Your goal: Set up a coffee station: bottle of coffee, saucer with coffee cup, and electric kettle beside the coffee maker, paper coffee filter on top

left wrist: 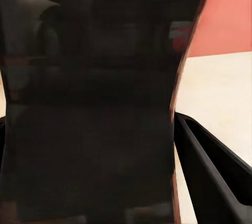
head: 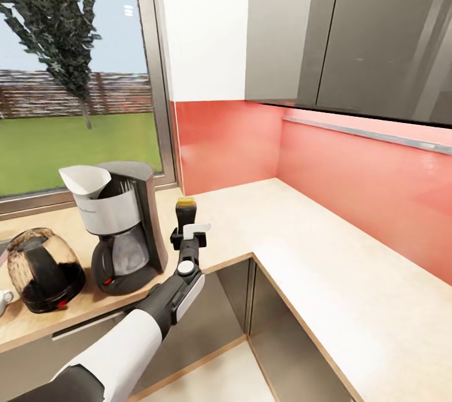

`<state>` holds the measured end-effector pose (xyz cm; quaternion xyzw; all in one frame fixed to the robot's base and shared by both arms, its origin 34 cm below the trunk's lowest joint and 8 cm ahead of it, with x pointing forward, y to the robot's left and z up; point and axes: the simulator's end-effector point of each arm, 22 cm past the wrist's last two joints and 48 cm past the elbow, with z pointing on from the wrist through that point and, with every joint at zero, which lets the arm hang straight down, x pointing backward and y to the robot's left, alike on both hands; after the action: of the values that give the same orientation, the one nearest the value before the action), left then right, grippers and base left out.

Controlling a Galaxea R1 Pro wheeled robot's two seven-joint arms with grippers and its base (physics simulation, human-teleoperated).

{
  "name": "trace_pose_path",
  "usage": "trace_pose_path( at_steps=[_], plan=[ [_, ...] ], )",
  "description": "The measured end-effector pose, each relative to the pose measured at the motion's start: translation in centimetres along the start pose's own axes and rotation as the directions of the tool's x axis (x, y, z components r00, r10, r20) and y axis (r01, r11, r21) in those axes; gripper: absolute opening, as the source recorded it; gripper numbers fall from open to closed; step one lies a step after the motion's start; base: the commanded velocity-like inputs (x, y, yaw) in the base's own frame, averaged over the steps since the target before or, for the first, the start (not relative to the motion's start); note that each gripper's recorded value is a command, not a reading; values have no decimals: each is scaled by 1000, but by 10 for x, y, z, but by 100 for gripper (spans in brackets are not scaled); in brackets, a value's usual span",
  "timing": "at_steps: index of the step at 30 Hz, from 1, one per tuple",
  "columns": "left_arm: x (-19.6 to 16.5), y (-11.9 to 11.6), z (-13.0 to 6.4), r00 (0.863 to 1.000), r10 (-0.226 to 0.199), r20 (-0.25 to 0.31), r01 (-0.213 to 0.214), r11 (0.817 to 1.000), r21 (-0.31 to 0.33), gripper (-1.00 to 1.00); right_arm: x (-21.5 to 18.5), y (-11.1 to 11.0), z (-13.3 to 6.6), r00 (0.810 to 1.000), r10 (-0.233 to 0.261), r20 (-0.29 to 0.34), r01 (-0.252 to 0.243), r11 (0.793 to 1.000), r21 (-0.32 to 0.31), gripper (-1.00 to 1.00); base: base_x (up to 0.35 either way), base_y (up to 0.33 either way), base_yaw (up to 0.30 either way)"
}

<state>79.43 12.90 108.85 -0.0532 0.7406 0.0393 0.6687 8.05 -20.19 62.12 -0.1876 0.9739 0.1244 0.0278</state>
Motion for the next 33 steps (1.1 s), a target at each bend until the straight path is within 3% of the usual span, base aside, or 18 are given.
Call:
trace_pose_path(
  at_steps=[24, 27, 33],
  plan=[
    [6, 3, 0, 1000, 7, -10, -7, 1000, -7, -100, 0, 0, 0, 1000, 0, -1, 0, 1000, 0, 100, 99, 40, 0],
    [27, 5, -7, 999, 7, -43, -7, 1000, -9, -100, 0, 0, 0, 1000, 0, -2, 0, 1000, 0, 100, 13, 10, 0],
    [26, 11, -11, 1000, -12, -4, 11, 1000, -15, -100, 0, 0, 0, 1000, 0, -1, 0, 1000, 0, 100, 159, 1, 0]
  ],
)
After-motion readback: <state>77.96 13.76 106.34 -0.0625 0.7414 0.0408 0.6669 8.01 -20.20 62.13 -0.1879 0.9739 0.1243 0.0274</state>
